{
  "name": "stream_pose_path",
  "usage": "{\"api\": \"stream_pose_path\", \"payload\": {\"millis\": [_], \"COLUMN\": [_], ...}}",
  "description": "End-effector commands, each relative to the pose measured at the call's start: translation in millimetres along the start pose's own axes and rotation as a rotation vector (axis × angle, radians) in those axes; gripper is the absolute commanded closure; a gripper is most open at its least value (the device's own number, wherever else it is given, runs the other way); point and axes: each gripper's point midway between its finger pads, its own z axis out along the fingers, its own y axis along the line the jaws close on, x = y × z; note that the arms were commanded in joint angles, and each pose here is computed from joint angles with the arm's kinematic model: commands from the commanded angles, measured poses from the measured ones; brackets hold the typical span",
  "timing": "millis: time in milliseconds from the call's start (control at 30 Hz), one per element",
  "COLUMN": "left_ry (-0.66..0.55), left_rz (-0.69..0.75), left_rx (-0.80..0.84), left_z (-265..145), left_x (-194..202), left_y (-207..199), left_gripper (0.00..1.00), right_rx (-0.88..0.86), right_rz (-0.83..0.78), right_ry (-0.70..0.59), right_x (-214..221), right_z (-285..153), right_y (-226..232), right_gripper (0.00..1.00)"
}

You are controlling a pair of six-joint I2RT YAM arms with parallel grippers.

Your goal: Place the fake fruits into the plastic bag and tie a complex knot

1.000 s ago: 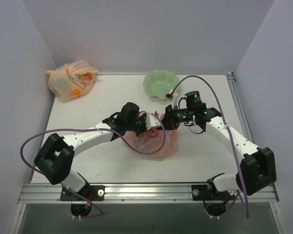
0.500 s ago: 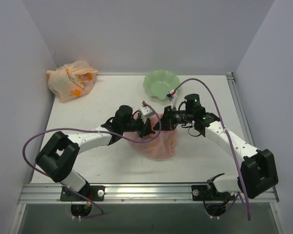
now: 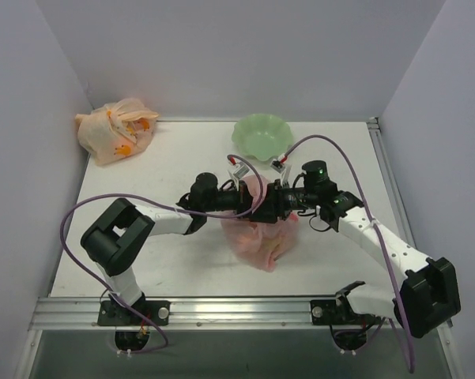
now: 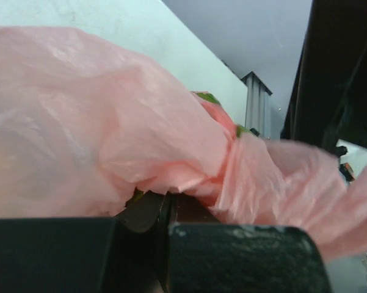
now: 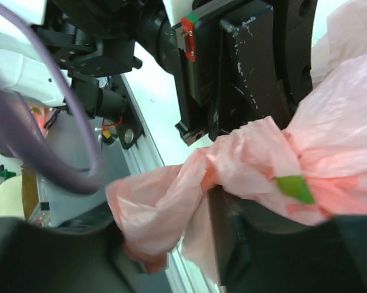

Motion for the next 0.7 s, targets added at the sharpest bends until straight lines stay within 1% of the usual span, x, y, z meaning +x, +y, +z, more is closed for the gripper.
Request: {"api": "stream_pose_path", "payload": {"millis": [0, 33, 67, 100, 133, 167, 200, 300, 367, 400, 433, 467, 500, 567, 600, 667], "left_ry": [-0.082, -0.084, -0.083, -0.077, -0.074, -0.073, -0.071, -0.057, -0.043, -0.035, -0.031, -0.024, -0.020, -0.017, -0.014, -0.011], "left_rz": [0.036, 0.037, 0.036, 0.038, 0.038, 0.043, 0.044, 0.041, 0.044, 0.043, 0.042, 0.041, 0.038, 0.037, 0.038, 0.035], "left_rx": [0.129, 0.132, 0.137, 0.150, 0.156, 0.164, 0.171, 0.177, 0.189, 0.193, 0.194, 0.200, 0.199, 0.203, 0.205, 0.208], "left_z": [3.2, 3.1, 3.9, 4.0, 4.7, 5.1, 5.8, 5.6, 5.2, 4.5, 3.9, 3.3, 2.5, 1.6, 1.5, 2.6], "left_x": [-25.7, -25.7, -25.6, -24.8, -24.3, -25.1, -24.9, -22.0, -18.3, -16.1, -15.1, -13.5, -11.5, -10.7, -9.3, -9.1], "left_y": [-32.0, -32.4, -33.4, -36.0, -36.9, -39.2, -40.2, -39.9, -41.4, -41.6, -41.3, -42.1, -41.8, -42.9, -43.5, -43.7], "left_gripper": [1.00, 1.00, 1.00, 1.00, 1.00, 1.00, 1.00, 1.00, 1.00, 1.00, 1.00, 1.00, 1.00, 1.00, 1.00, 1.00], "right_rx": [-0.006, 0.017, 0.027, 0.047, 0.063, 0.089, 0.126, 0.168, 0.210, 0.221, 0.227, 0.245, 0.255, 0.277, 0.279, 0.261], "right_rz": [-0.124, -0.159, -0.185, -0.205, -0.220, -0.229, -0.234, -0.227, -0.203, -0.160, -0.136, -0.095, -0.053, -0.048, -0.014, -0.026], "right_ry": [0.020, 0.050, 0.044, 0.026, 0.046, 0.030, -0.012, -0.049, -0.063, -0.050, -0.054, -0.066, -0.046, -0.056, -0.055, -0.083], "right_x": [-15.4, -6.3, -10.0, -12.1, -5.4, -8.9, -14.2, -15.7, -17.9, -15.9, -17.7, -19.6, -17.1, -22.2, -21.9, -30.1], "right_z": [-35.1, -47.7, -55.9, -67.9, -75.6, -82.4, -93.2, -104.2, -110.2, -108.3, -109.2, -112.2, -107.6, -103.0, -98.5, -90.1], "right_y": [18.5, 19.2, 23.5, 26.3, 27.5, 28.4, 26.7, 16.6, -0.3, -13.6, -21.7, -34.2, -49.5, -66.5, -74.9, -80.4], "right_gripper": [0.56, 0.46, 0.42, 0.40, 0.39, 0.38, 0.38, 0.40, 0.51, 0.56, 0.68, 0.73, 0.80, 0.86, 0.87, 0.89]}}
